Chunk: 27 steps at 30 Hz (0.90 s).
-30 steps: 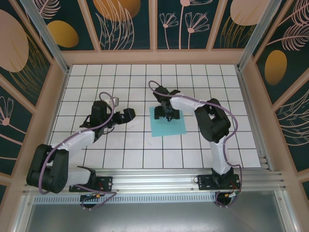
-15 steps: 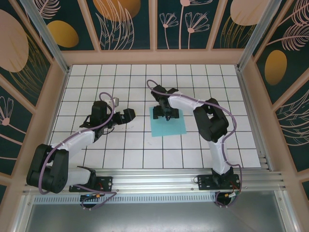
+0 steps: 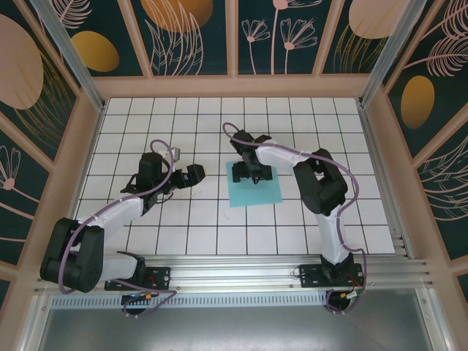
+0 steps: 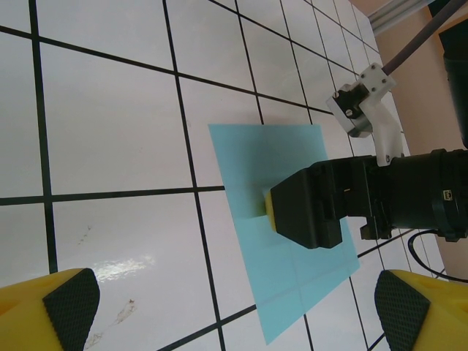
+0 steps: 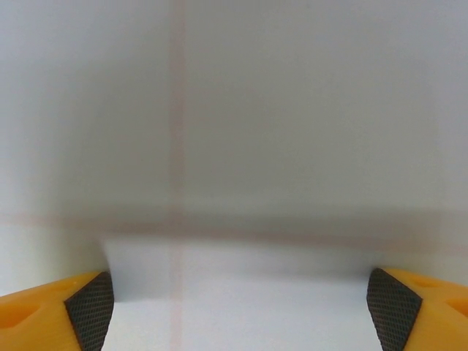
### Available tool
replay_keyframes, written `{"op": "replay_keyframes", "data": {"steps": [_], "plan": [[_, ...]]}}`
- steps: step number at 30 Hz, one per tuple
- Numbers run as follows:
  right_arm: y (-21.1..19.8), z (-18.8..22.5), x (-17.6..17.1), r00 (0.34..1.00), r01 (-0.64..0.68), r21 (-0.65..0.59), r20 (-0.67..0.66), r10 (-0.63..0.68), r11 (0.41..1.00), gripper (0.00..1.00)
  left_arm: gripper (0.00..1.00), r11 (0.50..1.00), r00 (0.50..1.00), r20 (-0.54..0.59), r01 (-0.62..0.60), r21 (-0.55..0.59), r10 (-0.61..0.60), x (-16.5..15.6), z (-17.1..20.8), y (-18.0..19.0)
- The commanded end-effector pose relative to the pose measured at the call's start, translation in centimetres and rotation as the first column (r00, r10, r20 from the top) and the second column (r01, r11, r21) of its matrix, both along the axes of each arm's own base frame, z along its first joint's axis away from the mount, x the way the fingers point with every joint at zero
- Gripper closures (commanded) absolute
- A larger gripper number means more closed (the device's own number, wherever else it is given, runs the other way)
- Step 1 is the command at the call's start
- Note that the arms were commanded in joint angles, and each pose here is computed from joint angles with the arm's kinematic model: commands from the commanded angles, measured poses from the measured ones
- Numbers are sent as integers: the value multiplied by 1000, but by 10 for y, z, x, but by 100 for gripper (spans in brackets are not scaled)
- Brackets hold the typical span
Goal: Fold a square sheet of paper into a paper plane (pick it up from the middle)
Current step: Fold the square sheet of paper in half at the center of the table.
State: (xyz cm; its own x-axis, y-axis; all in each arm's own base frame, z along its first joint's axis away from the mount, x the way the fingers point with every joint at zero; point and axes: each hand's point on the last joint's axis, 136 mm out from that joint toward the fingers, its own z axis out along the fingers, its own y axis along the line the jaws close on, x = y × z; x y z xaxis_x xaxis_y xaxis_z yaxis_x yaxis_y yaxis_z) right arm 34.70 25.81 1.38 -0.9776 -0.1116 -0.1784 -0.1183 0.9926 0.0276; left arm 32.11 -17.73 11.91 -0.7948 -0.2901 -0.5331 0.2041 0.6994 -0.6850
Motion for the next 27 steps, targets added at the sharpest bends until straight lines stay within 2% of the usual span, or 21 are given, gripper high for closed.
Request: {"op": "replay_keyframes", "data": {"steps": [1,10,16,25,27], "plan": [[-16,-42,-29,991,-2,-54,-132,-5,999,10,1,1000,999,32,12,5,-12,4,10,-3],[-13,-17,-14,998,24,-45,-55,-26,999,18,1,1000,1000,27,15,-1,-15,6,9,-4],[-13,-19,-13,998,27,-48,-58,-30,998,27,2,1000,1000,27,16,-3,-15,6,9,-4],[-9,-6,-5,999,29,-27,-25,-30,999,25,1,1000,1000,21,16,-3,-16,5,7,-4],[-8,-2,-3,999,34,-23,-18,-34,999,32,2,1000,1000,23,17,-6,-17,5,8,-5]]}}
